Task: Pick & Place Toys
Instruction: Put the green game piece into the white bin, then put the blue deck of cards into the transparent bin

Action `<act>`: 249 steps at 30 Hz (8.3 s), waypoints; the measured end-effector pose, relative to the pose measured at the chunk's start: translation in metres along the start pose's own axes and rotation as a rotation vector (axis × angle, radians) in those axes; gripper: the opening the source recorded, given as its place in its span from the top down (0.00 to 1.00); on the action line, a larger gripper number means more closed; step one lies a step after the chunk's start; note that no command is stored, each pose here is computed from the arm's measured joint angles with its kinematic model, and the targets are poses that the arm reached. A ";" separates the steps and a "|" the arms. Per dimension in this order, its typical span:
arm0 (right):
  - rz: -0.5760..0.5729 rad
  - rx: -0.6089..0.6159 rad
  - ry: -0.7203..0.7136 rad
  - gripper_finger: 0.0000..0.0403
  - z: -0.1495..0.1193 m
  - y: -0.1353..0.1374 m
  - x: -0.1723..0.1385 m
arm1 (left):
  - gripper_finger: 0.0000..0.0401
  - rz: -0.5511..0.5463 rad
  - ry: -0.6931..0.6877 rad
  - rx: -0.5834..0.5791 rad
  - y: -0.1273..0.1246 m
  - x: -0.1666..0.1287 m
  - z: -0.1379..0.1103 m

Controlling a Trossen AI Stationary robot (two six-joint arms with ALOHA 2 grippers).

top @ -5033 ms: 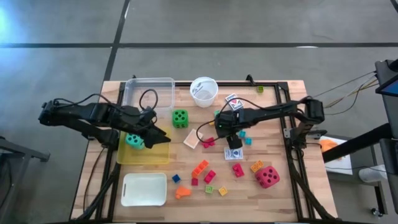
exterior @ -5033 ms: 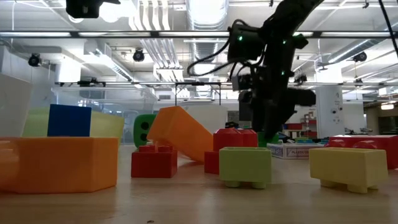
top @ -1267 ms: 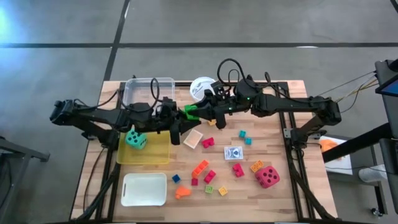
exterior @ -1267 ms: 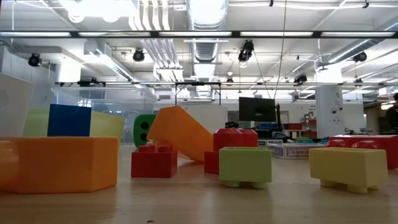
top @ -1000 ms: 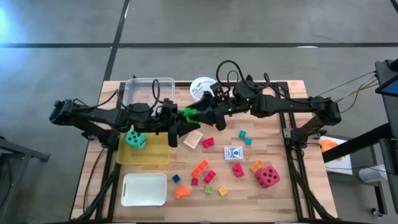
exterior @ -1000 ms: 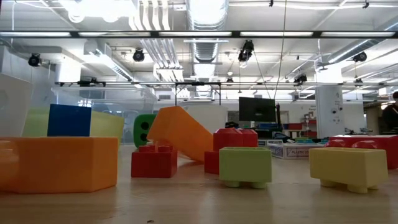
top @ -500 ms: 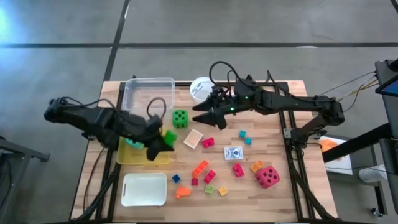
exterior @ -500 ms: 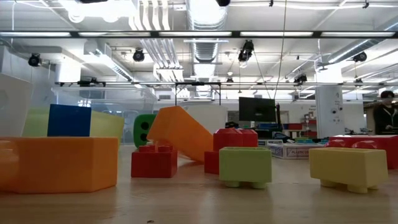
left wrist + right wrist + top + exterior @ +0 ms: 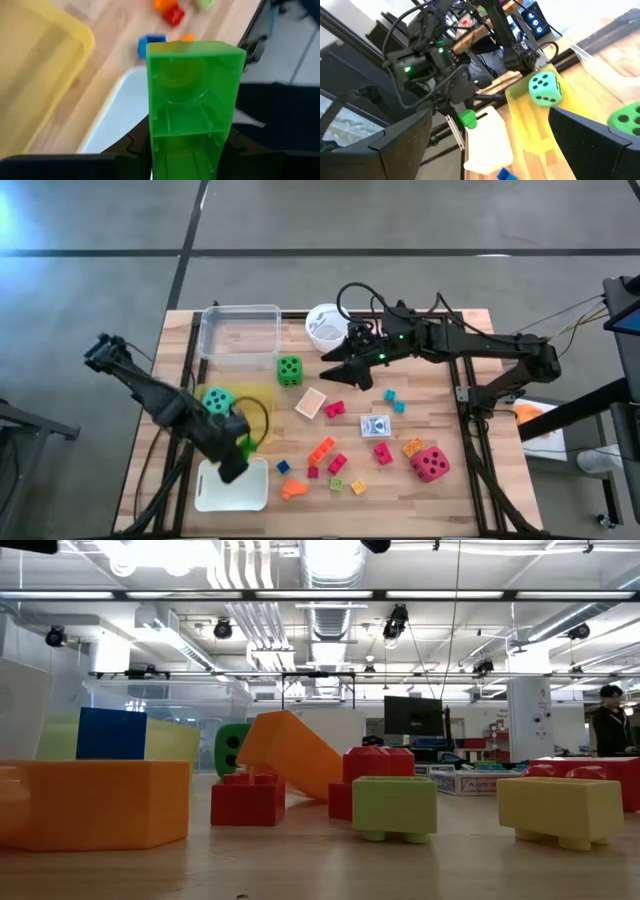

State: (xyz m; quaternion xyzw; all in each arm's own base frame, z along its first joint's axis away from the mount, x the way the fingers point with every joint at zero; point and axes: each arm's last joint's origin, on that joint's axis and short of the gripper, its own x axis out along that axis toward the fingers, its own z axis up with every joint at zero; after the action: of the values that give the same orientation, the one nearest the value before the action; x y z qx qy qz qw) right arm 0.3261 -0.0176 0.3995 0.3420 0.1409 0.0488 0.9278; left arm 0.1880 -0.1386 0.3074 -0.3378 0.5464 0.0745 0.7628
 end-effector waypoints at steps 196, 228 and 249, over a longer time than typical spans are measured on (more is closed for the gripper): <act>-0.571 -0.464 0.873 0.06 -0.254 -0.116 0.016 | 0.15 -0.234 -0.677 -0.009 0.049 -0.042 0.072; -0.617 -0.417 0.882 0.27 -0.259 -0.121 0.018 | 0.15 -0.234 -0.663 -0.019 0.050 -0.041 0.071; -0.554 -0.368 0.351 0.27 -0.156 -0.037 0.002 | 0.15 -0.395 -0.717 -0.415 0.052 -0.039 0.100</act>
State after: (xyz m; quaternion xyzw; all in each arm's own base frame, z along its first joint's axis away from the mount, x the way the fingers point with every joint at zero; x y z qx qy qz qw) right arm 0.2816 0.0517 0.2620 0.1050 0.3739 -0.1216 0.9135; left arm 0.2263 -0.0293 0.3367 -0.5342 0.1464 0.1476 0.8194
